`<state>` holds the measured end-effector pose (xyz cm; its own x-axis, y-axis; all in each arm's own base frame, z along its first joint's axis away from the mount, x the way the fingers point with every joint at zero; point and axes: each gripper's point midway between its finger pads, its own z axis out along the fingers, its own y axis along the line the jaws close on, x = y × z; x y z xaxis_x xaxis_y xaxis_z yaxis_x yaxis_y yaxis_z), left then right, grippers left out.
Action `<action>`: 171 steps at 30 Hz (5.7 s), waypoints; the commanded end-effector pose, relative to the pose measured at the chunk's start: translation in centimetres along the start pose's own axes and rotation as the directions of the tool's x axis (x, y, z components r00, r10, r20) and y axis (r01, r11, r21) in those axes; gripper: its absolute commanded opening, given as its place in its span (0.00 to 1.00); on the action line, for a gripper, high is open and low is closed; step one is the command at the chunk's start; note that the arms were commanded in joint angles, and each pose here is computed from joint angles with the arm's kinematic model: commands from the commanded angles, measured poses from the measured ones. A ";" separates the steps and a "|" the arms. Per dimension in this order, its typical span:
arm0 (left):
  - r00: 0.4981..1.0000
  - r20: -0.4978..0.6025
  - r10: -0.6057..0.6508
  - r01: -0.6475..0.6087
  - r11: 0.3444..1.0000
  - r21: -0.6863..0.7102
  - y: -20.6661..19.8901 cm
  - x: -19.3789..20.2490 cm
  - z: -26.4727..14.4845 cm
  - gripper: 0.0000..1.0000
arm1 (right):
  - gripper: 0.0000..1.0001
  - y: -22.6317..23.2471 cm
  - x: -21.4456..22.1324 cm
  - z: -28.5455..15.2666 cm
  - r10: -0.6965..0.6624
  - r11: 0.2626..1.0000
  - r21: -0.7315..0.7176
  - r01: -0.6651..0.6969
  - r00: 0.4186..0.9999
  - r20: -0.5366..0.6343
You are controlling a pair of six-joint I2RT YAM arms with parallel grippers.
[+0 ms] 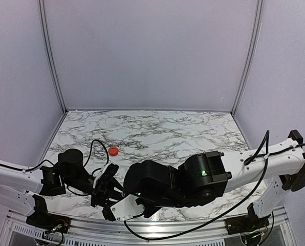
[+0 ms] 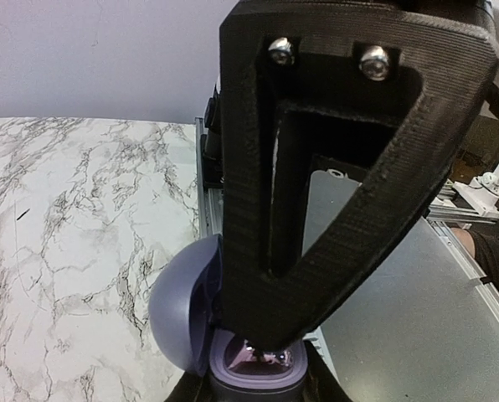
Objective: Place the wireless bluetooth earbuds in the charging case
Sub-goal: Insert the left earbud into the left side groove of the charging case, then adjust the left earbud in the left side groove of the charging case.
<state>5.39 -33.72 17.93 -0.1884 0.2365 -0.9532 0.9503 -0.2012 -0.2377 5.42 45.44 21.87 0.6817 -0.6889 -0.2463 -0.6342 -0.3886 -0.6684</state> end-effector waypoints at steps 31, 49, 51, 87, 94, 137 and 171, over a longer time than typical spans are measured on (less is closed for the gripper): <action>0.970 0.122 0.208 -0.175 0.955 -0.238 2.4 -5.3 -1.7 0.00 | 0.28 -7.0 0.3 -6.2 0.524 0.844 -0.066 -0.533 0.792 0.313; 0.960 0.126 0.250 -0.209 0.939 -0.274 2.7 -5.9 -2.1 0.00 | 0.26 -5.8 2.1 -2.1 0.569 0.820 -0.072 -0.567 0.796 0.209; 0.959 0.129 0.254 -0.211 0.937 -0.278 2.7 -6.0 -2.2 0.00 | 0.26 -5.5 2.2 -1.7 0.566 0.823 -0.074 -0.563 0.801 0.193; 0.959 0.124 0.256 -0.208 0.929 -0.307 3.1 -5.7 -2.4 0.00 | 0.19 -5.5 1.2 -1.7 0.608 0.794 -0.169 -0.584 0.767 0.207; 0.959 0.125 0.256 -0.208 0.929 -0.307 3.1 -5.7 -2.4 0.00 | 0.27 -6.1 1.9 -2.3 0.647 0.762 -0.208 -0.613 0.727 0.228; 0.956 0.137 0.259 -0.208 0.930 -0.302 2.9 -6.1 -2.4 0.00 | 0.06 -5.0 2.6 -1.0 0.649 0.758 -0.238 -0.607 0.734 0.199; 0.962 0.201 0.187 -0.088 0.904 -0.419 5.7 -5.5 -4.6 0.00 | 0.61 -12.6 10.9 -9.3 0.757 0.527 -0.069 -0.847 0.430 0.492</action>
<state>12.17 -32.50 21.25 -0.0475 0.0724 -0.9962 0.9879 0.1510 -0.0361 15.29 38.71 31.64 0.0549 -0.4288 -0.9017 -0.9598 0.2264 -0.1661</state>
